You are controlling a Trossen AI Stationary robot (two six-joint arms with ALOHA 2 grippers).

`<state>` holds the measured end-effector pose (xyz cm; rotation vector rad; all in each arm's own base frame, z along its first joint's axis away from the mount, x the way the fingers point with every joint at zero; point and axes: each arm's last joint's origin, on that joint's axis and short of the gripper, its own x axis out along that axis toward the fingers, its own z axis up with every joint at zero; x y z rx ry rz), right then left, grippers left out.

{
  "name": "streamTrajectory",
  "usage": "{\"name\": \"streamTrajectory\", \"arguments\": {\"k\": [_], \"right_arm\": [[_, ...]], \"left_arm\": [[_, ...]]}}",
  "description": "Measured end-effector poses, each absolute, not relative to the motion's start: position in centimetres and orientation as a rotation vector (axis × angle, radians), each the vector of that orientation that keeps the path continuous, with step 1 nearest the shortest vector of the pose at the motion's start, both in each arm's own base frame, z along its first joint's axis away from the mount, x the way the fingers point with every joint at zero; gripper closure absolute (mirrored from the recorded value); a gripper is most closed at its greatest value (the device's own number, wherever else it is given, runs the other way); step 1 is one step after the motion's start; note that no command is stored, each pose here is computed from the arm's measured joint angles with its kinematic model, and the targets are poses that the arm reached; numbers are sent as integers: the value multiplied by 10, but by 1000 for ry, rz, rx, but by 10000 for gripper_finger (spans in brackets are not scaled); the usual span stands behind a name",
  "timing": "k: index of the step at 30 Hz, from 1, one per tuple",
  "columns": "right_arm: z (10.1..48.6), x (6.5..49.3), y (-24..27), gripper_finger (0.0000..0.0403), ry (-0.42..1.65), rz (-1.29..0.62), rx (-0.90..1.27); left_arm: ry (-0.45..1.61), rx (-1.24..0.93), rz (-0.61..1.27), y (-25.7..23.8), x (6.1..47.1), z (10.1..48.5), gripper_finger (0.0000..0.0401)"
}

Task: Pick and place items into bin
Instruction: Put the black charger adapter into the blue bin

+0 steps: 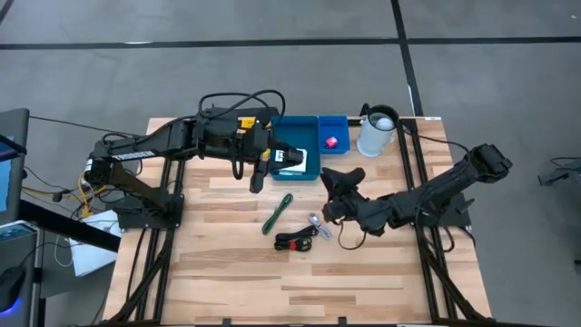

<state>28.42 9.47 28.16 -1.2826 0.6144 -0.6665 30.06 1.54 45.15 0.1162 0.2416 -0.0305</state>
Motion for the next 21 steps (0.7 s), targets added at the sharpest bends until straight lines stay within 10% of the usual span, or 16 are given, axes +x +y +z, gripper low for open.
{"name": "streamTrajectory", "arguments": {"k": [21], "right_arm": [[348,307,66,145,501,-670,-1315]], "left_arm": [[179,5,-14,15,302,458,250]]}}
